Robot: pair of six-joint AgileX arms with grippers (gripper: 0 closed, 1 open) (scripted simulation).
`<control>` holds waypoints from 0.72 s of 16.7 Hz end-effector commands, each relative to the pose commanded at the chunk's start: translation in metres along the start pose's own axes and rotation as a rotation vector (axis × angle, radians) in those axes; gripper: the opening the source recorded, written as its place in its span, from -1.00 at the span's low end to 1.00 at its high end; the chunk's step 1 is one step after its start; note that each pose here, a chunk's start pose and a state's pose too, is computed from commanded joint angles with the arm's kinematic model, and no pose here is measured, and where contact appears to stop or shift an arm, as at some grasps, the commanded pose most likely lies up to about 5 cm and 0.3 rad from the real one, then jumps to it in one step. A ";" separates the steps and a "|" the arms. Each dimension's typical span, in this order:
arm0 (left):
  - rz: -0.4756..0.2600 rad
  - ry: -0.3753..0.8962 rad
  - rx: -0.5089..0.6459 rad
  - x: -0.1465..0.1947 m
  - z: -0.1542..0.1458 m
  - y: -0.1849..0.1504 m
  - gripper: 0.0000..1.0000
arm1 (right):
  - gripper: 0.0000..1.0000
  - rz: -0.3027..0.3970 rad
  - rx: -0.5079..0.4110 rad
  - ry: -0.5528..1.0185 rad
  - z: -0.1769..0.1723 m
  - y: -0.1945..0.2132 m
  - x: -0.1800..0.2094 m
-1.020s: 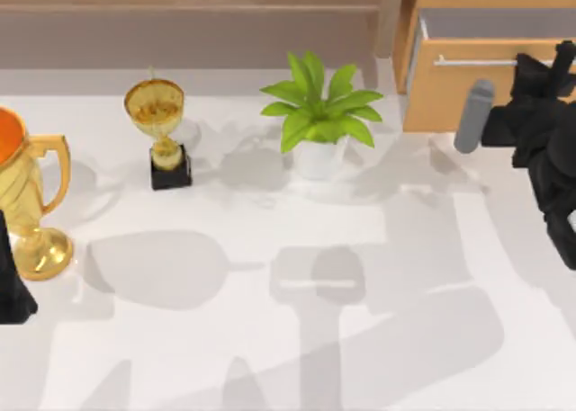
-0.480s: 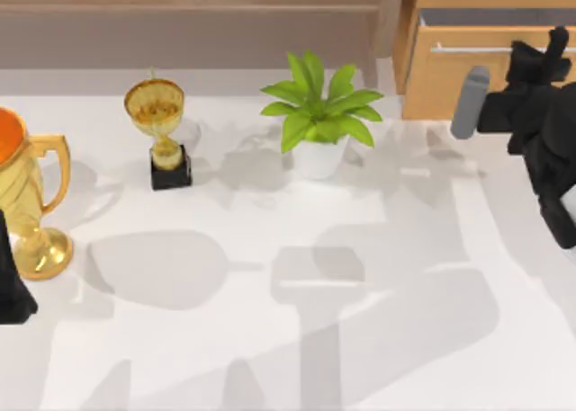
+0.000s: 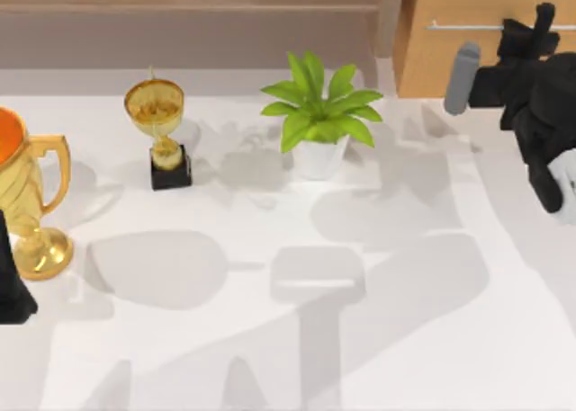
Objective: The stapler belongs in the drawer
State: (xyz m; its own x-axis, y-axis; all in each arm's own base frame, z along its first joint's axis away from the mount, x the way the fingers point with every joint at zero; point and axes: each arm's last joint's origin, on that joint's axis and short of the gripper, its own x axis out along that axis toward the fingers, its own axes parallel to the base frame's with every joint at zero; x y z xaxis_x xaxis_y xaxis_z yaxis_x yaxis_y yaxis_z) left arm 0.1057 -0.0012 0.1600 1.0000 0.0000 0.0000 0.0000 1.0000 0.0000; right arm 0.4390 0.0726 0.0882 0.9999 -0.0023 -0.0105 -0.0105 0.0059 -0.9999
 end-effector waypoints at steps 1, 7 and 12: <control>0.000 0.000 0.000 0.000 0.000 0.000 1.00 | -1.00 0.000 0.000 0.000 0.000 0.000 0.000; 0.000 0.000 0.000 0.000 0.000 0.000 1.00 | -0.25 0.000 0.000 0.000 0.000 0.000 0.000; 0.000 0.000 0.000 0.000 0.000 0.000 1.00 | 0.51 0.000 0.000 0.000 0.000 0.000 0.000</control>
State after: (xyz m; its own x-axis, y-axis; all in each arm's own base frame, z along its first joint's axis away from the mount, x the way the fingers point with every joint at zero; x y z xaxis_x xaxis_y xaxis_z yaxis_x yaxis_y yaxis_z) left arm 0.1057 -0.0012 0.1600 1.0000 0.0000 0.0000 0.0000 1.0000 0.0000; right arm 0.4390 0.0726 0.0882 0.9999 -0.0023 -0.0105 -0.0105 0.0059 -0.9999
